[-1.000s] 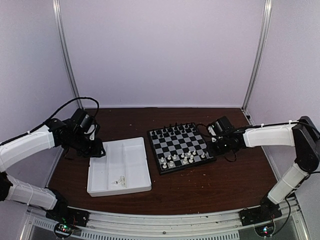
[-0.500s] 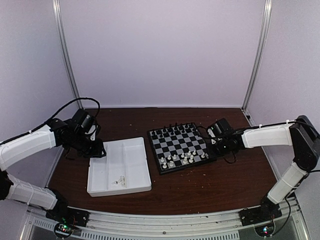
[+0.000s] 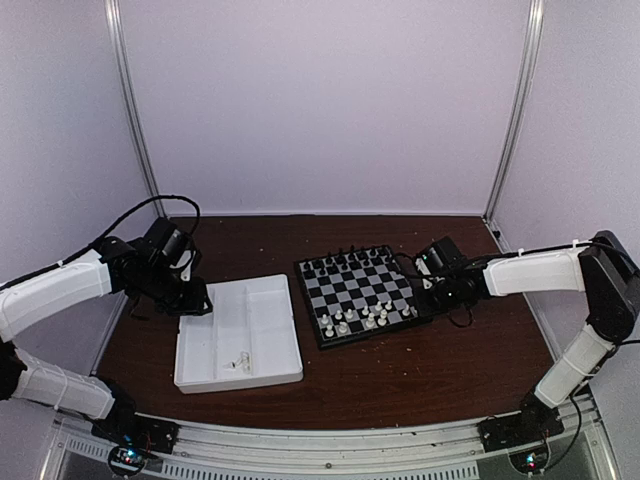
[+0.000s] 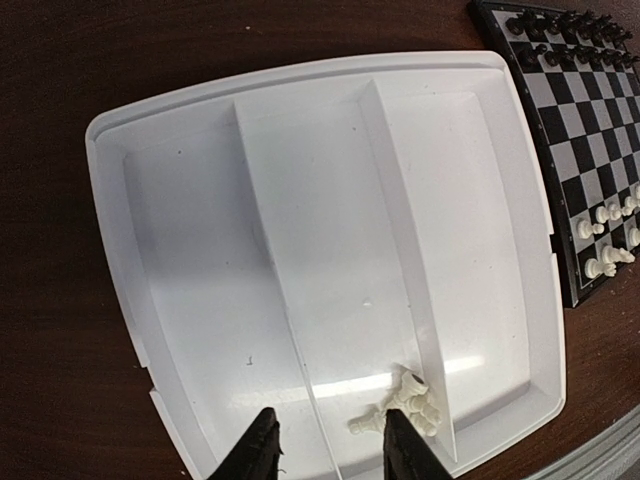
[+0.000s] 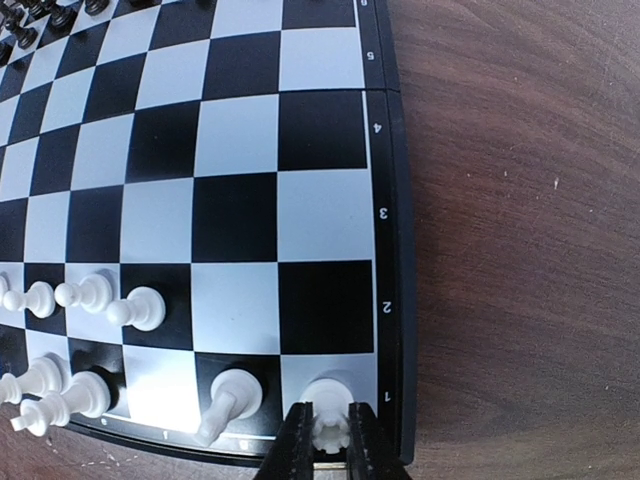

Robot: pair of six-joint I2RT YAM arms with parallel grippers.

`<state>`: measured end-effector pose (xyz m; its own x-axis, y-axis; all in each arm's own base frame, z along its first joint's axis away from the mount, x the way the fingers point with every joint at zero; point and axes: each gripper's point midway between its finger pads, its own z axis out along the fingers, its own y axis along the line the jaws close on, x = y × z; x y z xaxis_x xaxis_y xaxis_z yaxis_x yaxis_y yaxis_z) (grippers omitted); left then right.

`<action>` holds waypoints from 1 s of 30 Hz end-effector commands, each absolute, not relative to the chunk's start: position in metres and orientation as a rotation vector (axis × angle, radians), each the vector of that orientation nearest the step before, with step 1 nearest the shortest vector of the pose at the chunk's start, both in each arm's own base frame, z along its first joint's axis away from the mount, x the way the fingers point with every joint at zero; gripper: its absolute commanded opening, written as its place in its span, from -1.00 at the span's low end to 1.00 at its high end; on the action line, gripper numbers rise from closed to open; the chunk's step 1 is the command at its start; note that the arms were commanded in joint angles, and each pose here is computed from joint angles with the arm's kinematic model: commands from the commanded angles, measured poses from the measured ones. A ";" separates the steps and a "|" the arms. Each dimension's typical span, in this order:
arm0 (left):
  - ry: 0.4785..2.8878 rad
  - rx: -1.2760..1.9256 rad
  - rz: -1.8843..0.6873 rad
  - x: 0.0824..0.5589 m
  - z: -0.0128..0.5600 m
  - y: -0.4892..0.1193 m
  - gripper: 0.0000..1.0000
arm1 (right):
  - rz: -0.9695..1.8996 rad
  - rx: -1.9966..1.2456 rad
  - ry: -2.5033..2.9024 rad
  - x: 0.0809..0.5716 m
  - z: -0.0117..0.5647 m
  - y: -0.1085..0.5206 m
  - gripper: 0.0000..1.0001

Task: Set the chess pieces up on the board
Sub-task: Place the chess piece on the chessboard.

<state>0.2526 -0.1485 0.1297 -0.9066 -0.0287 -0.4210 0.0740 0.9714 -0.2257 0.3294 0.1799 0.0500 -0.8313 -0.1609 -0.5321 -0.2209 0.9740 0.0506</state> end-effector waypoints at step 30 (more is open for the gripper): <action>2.687 0.025 -0.415 0.242 0.125 -0.162 -0.26 | 0.330 -0.372 2.221 0.332 0.158 0.192 -0.17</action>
